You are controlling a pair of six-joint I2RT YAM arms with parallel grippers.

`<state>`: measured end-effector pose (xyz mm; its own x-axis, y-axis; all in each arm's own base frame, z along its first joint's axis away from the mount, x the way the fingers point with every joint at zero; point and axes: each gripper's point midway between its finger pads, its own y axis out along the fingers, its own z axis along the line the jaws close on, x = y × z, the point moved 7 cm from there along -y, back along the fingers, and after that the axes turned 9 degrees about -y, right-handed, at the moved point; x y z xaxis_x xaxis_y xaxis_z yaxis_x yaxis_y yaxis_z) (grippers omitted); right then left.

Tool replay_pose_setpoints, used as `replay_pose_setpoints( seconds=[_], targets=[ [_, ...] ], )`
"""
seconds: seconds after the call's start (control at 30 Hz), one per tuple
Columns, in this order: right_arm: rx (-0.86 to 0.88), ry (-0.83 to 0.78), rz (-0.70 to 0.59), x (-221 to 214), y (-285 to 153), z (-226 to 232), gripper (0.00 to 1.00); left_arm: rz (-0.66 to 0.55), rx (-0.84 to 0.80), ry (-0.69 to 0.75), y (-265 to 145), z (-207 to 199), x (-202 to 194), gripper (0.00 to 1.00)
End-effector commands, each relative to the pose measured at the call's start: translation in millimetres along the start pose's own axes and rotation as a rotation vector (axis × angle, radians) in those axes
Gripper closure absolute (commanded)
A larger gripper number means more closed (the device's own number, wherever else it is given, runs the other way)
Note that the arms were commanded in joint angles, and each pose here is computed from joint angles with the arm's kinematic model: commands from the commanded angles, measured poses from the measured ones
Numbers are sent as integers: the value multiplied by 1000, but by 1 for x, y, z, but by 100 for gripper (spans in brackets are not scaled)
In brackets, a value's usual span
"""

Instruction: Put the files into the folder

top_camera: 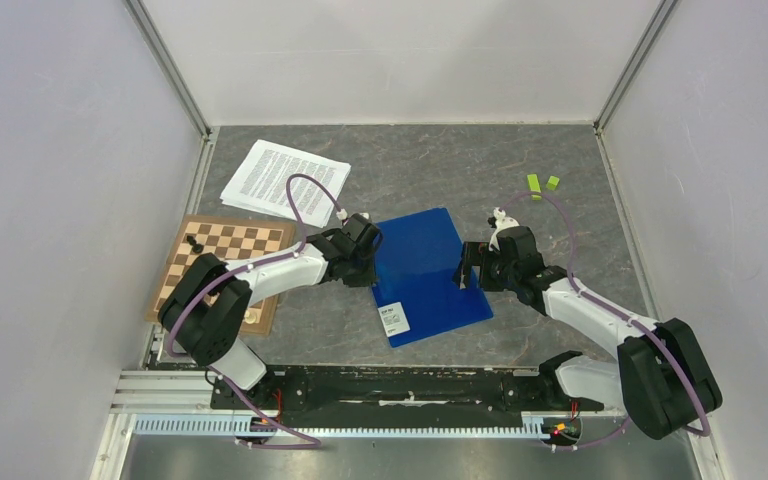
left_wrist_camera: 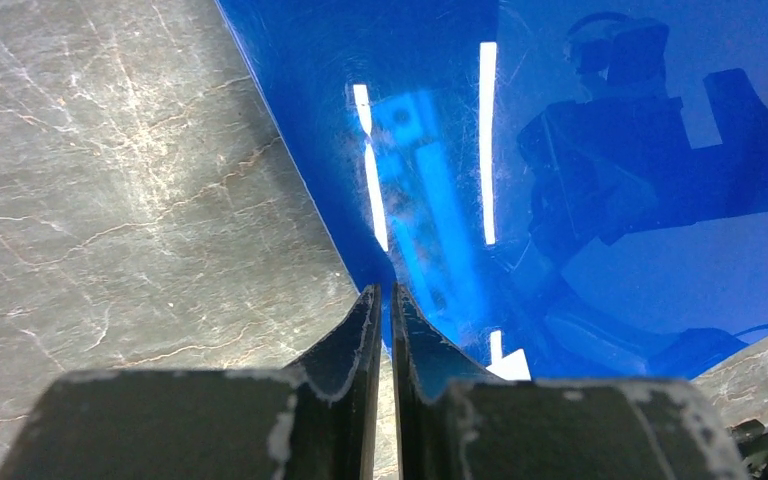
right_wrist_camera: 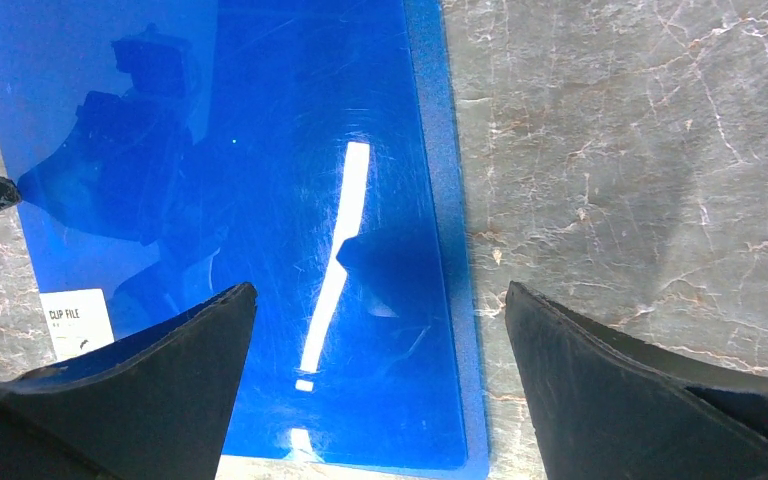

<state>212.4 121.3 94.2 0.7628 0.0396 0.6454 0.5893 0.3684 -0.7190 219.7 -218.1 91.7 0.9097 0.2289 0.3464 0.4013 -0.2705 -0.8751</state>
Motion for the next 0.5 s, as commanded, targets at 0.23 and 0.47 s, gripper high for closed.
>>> replay_pose_setpoints(
  seconds=[0.23, 0.47],
  targets=[
    [21, -27, -44, 11, 1, 4, 1, -15, 75, 25, -3, 12, 2, 94],
    [30, -33, -45, 11, 1, 6, 1, -1, 90, 24, 6, 15, -2, 98]
  ],
)
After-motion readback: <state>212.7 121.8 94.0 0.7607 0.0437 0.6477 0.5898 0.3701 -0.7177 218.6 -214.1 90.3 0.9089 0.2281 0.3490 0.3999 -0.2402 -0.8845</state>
